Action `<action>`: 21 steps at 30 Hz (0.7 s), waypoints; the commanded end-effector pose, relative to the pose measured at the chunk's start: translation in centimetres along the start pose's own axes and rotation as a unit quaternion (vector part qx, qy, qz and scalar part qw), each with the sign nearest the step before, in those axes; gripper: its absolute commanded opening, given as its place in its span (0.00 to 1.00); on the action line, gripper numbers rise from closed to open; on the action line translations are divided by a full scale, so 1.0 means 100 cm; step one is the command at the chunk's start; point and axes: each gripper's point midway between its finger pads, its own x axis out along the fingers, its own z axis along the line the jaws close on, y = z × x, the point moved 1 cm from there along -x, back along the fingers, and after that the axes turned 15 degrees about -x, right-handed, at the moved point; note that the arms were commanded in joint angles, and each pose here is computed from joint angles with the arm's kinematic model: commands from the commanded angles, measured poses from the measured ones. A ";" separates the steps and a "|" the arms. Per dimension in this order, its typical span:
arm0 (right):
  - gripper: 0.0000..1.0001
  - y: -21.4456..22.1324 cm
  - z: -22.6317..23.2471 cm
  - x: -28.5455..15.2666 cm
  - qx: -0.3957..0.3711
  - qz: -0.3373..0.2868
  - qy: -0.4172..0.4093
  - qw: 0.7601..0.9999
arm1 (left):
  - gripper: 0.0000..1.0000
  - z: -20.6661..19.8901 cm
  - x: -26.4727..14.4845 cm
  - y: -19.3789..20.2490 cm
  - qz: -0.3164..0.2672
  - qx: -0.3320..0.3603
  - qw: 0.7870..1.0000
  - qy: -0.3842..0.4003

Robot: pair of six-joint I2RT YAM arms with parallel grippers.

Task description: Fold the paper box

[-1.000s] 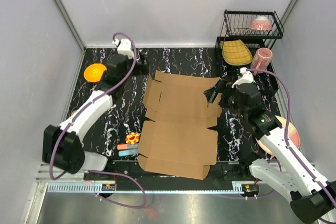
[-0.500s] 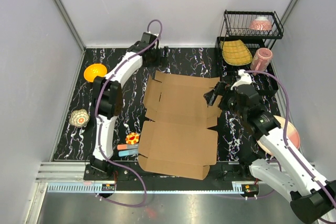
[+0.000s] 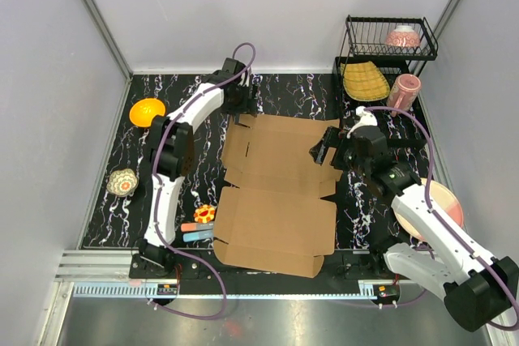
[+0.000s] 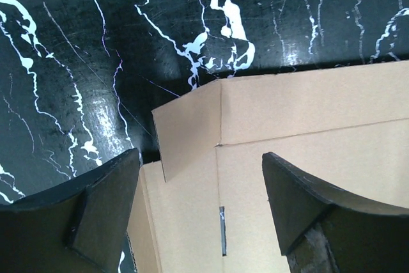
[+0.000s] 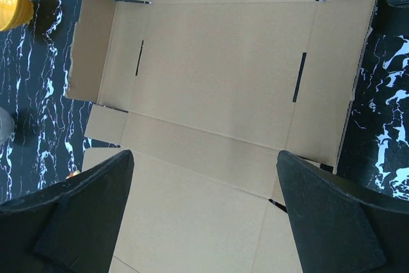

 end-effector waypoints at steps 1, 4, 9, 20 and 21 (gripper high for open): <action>1.00 -0.011 0.008 0.003 0.000 -0.017 -0.018 1.000 | 0.80 0.004 0.012 -0.008 -0.009 0.014 1.000 0.002; 0.99 -0.011 0.008 0.004 0.001 -0.016 -0.018 1.000 | 0.79 0.007 0.017 -0.012 -0.011 0.010 1.000 0.008; 1.00 -0.012 0.008 0.004 0.000 -0.016 -0.015 1.000 | 0.73 0.003 0.018 -0.016 -0.018 0.012 0.999 0.033; 1.00 -0.013 0.007 0.007 0.005 -0.014 -0.010 1.000 | 0.26 -0.013 0.008 0.000 -0.044 0.031 0.992 0.117; 1.00 -0.014 0.008 0.006 0.005 -0.016 -0.011 1.000 | 0.24 -0.013 0.007 0.000 -0.046 0.032 0.992 0.117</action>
